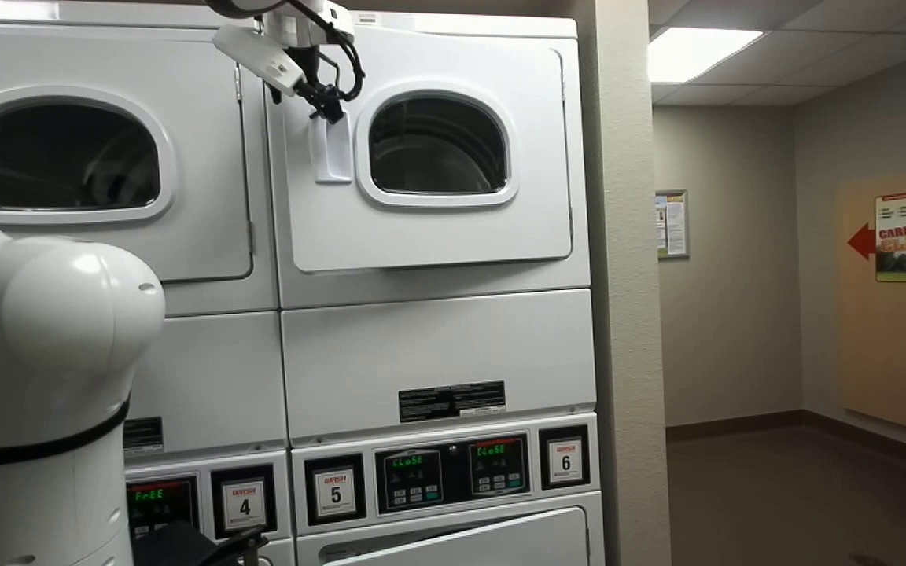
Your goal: Remove the cloth from the washing machine and close it
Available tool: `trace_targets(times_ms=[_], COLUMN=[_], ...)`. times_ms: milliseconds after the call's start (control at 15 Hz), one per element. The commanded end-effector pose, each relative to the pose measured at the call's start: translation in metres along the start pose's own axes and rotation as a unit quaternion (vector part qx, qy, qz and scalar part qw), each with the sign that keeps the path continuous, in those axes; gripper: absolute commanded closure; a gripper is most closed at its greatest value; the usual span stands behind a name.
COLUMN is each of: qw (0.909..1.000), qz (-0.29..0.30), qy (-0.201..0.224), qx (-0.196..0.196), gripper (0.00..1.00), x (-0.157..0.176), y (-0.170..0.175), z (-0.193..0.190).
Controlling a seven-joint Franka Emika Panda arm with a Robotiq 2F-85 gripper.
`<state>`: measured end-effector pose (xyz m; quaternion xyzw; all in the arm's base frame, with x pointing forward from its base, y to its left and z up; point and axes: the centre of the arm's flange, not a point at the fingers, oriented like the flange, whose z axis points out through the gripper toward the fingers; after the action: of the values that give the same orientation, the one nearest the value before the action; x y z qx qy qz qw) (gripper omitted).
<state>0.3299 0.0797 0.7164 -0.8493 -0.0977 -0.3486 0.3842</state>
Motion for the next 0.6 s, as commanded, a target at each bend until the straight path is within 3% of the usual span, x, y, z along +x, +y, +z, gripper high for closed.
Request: trace_targets(times_ms=[0, 333, 533], qw=[0.9990, 0.9989, 0.9972], qz=[0.032, 0.019, 0.069], qy=[0.012, 0.011, 0.007], qx=[-0.030, -0.042, -0.026], gripper=[0.00, 0.00, 0.00], x=[0.003, 0.002, 0.008], y=[0.019, 0.014, 0.008], z=[0.028, 0.043, 0.044])
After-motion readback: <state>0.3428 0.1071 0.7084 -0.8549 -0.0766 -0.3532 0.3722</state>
